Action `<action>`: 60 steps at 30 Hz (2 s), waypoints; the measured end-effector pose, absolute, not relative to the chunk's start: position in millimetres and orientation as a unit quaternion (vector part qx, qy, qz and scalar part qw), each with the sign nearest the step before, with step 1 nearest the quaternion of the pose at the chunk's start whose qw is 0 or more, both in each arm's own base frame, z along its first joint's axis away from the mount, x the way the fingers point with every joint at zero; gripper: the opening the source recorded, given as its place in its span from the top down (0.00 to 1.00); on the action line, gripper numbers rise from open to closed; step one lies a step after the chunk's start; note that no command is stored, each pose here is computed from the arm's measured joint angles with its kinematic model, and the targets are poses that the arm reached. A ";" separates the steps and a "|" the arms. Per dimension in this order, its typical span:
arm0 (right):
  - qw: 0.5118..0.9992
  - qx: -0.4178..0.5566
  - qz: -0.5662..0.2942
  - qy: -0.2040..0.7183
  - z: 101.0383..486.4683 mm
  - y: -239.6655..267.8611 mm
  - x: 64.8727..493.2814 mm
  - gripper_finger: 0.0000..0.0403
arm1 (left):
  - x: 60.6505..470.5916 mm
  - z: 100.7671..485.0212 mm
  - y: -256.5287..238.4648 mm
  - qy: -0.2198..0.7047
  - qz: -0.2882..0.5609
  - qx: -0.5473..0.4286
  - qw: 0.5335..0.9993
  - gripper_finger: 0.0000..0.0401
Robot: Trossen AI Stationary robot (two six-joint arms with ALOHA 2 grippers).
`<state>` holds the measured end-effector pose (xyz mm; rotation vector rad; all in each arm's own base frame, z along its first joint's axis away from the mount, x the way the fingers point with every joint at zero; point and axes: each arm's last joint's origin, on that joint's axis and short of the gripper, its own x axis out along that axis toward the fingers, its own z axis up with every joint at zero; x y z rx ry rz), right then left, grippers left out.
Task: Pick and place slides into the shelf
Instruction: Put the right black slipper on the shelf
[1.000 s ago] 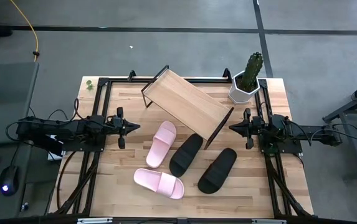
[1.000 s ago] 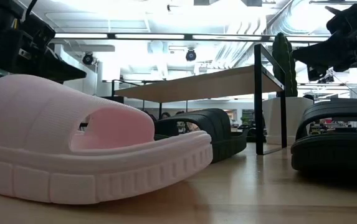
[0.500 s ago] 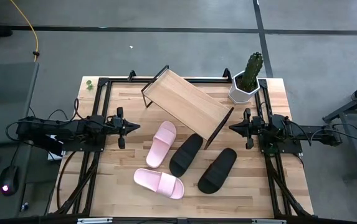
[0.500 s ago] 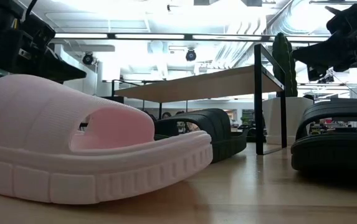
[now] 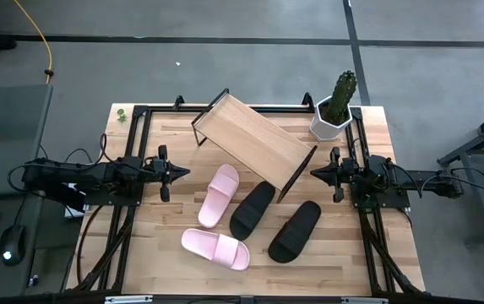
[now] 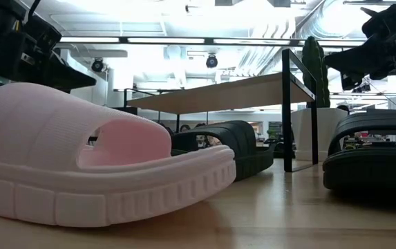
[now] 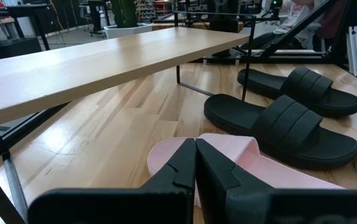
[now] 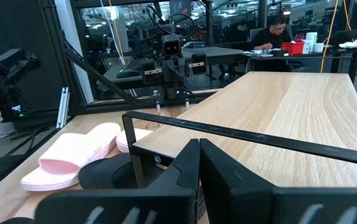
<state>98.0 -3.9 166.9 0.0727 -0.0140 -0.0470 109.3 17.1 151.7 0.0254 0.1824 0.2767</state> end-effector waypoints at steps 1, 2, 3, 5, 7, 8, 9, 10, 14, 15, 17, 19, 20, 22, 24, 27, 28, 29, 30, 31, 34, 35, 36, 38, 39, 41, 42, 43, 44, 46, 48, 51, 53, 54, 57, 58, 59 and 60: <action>0.999 0.036 -0.024 -0.007 166.9 -3.9 98.0 1.00 | 109.3 151.7 17.0 0.091 0.138 0.013 0.986 1.00; 0.999 0.035 -0.024 -0.007 166.9 -3.9 98.0 1.00 | 109.3 151.7 17.1 0.091 0.138 0.013 0.986 1.00; 0.999 0.035 -0.023 -0.007 166.9 -3.9 98.0 1.00 | 109.3 151.7 17.1 0.091 0.138 0.013 0.986 1.00; 0.999 0.036 -0.024 -0.007 166.8 -3.9 98.0 1.00 | 109.4 152.0 17.1 0.089 0.138 0.012 0.986 1.00; 0.999 0.036 -0.023 -0.007 166.9 -3.9 98.0 1.00 | 109.4 152.2 17.1 0.088 0.138 0.012 0.986 1.00; 0.999 0.036 -0.024 -0.007 167.0 -3.9 98.0 1.00 | 109.4 152.2 17.1 0.088 0.138 0.013 0.986 1.00; 0.999 0.036 -0.023 -0.007 167.0 -3.9 98.0 1.00 | 109.4 152.2 17.1 0.088 0.138 0.012 0.986 1.00; 0.999 0.036 -0.023 -0.007 167.0 -3.9 98.0 1.00 | 109.4 152.0 17.1 0.089 0.138 0.012 0.986 1.00; 0.999 0.046 -0.023 -0.007 166.9 -3.9 98.0 1.00 | 109.3 151.7 17.1 0.091 0.138 0.013 0.986 1.00; 0.998 0.050 -0.023 -0.007 167.0 -3.9 98.0 1.00 | 109.3 151.7 17.0 0.091 0.138 0.013 0.986 1.00; 0.998 0.059 -0.023 -0.008 167.1 -3.9 98.0 1.00 | 109.3 151.7 17.1 0.090 0.138 0.013 0.986 1.00; 0.998 0.066 -0.023 -0.008 167.0 -3.9 98.0 1.00 | 109.4 152.2 17.1 0.088 0.138 0.013 0.986 1.00; 0.997 0.067 -0.023 -0.008 166.9 -3.9 98.0 1.00 | 109.4 152.2 17.1 0.088 0.138 0.013 0.986 1.00; 0.997 0.067 -0.023 -0.008 166.9 -3.9 98.0 1.00 | 109.4 152.0 17.1 0.089 0.138 0.013 0.986 1.00; 0.997 0.073 -0.023 -0.008 166.9 -3.9 98.0 1.00 | 109.4 152.1 17.1 0.089 0.138 0.012 0.986 1.00; 0.997 0.079 -0.023 -0.008 166.9 -3.9 98.0 1.00 | 109.4 152.1 17.1 0.087 0.139 0.005 0.986 1.00; 0.997 0.079 -0.023 -0.008 167.0 -3.9 98.0 1.00 | 109.4 152.0 17.1 0.086 0.139 -0.005 0.986 1.00; 0.997 0.079 -0.023 -0.008 166.9 -3.9 98.0 1.00 | 109.4 152.1 17.1 0.085 0.140 -0.017 0.986 1.00; 0.997 0.079 -0.023 -0.008 166.9 -3.9 98.0 1.00 | 109.4 152.1 17.1 0.082 0.142 -0.031 0.986 1.00; 0.997 0.080 -0.023 -0.008 166.9 -3.9 98.0 1.00 | 109.4 152.1 17.1 0.080 0.143 -0.044 0.986 1.00; 0.995 0.095 -0.023 -0.009 167.1 -3.9 98.0 1.00 | 109.6 153.0 17.1 0.074 0.143 -0.057 0.985 1.00; 0.994 0.105 -0.022 -0.009 167.1 -3.9 98.0 1.00 | 109.5 153.1 17.1 0.074 0.143 -0.056 0.985 1.00; 0.993 0.112 -0.021 -0.009 166.9 -3.8 98.0 1.00 | 109.5 153.0 17.1 0.074 0.144 -0.057 0.985 1.00; 0.993 0.112 -0.021 -0.009 167.0 -3.8 98.0 1.00 | 109.5 153.0 17.1 0.073 0.144 -0.064 0.985 1.00; 0.994 0.106 -0.021 -0.008 166.9 -3.8 98.1 1.00 | 109.5 153.0 17.1 0.072 0.144 -0.067 0.985 1.00; 0.995 0.093 -0.022 -0.008 167.0 -3.9 98.0 1.00 | 109.5 153.0 17.1 0.072 0.144 -0.067 0.985 1.00; 0.996 0.090 -0.026 -0.009 167.0 -4.0 98.0 1.00 | 109.5 153.0 17.1 0.073 0.144 -0.066 0.985 1.00; 0.996 0.087 -0.028 -0.009 166.9 -4.2 98.0 1.00 | 109.5 153.0 17.1 0.073 0.144 -0.066 0.985 1.00; 0.996 0.084 -0.030 -0.009 167.0 -4.3 98.0 1.00 | 109.5 153.0 17.2 0.073 0.145 -0.066 0.985 1.00; 0.997 0.076 -0.029 -0.008 166.9 -4.3 98.0 1.00 | 109.5 153.0 17.3 0.072 0.147 -0.065 0.984 1.00; 0.997 0.076 -0.030 -0.008 166.9 -4.3 98.0 1.00 | 109.5 153.0 17.3 0.072 0.148 -0.065 0.984 1.00; 0.998 0.058 -0.032 -0.008 166.9 -4.4 98.0 1.00 | 109.4 153.2 17.8 0.071 0.156 -0.064 0.983 1.00; 0.998 0.046 -0.032 -0.008 167.0 -4.4 98.0 1.00 | 109.4 153.9 17.9 0.066 0.159 -0.070 0.983 1.00; 0.998 0.044 -0.033 -0.008 167.0 -4.4 98.0 1.00 | 109.6 154.6 17.9 0.062 0.157 -0.074 0.983 1.00; 0.998 0.056 -0.030 -0.012 167.7 -4.3 98.0 1.00 | 110.3 158.1 16.9 0.045 0.138 -0.077 0.986 1.00; 0.998 0.061 -0.029 -0.012 167.9 -4.3 97.9 1.00 | 110.4 158.8 16.7 0.042 0.135 -0.078 0.987 1.00; 0.997 0.065 -0.028 -0.011 168.1 -4.2 97.9 1.00 | 110.5 159.1 16.7 0.040 0.134 -0.078 0.987 1.00; 0.997 0.065 -0.028 -0.011 168.5 -4.2 97.8 1.00 | 110.5 159.1 16.7 0.040 0.134 -0.079 0.987 1.00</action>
